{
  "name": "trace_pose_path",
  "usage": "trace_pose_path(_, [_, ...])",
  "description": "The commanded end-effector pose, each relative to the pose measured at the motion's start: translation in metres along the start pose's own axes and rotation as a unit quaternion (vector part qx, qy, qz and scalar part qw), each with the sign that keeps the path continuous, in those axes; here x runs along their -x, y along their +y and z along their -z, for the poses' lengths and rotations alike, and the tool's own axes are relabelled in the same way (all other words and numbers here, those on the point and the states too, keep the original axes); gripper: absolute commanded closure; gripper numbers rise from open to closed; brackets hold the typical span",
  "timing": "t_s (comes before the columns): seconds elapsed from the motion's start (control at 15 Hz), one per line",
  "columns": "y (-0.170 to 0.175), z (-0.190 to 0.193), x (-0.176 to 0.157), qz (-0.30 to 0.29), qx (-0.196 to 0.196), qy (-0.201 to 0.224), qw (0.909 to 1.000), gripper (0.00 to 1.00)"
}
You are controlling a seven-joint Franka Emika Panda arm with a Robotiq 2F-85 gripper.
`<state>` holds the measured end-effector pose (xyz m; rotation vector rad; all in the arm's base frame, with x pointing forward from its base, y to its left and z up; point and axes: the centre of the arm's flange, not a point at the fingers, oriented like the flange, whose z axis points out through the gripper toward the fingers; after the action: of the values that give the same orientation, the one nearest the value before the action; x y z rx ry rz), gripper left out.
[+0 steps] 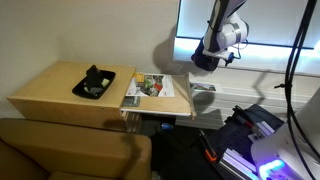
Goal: Stack the caps on the sliding tray on the cap on the window sill
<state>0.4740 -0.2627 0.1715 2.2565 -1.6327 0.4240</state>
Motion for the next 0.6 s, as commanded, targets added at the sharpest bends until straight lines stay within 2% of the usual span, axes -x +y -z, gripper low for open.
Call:
trace_pose_path(0.0, [-0.001, -0.002, 0.011, 0.024, -0.008, -0.057, 0.9981, 0.00])
trace_pose_path(0.27, [-0.017, -0.029, 0.051, 0.085, -0.011, -0.138, 0.9867, 0.00])
trace_pose_path(0.53, [-0.018, -0.049, 0.084, 0.142, 0.017, -0.228, 0.9632, 0.00])
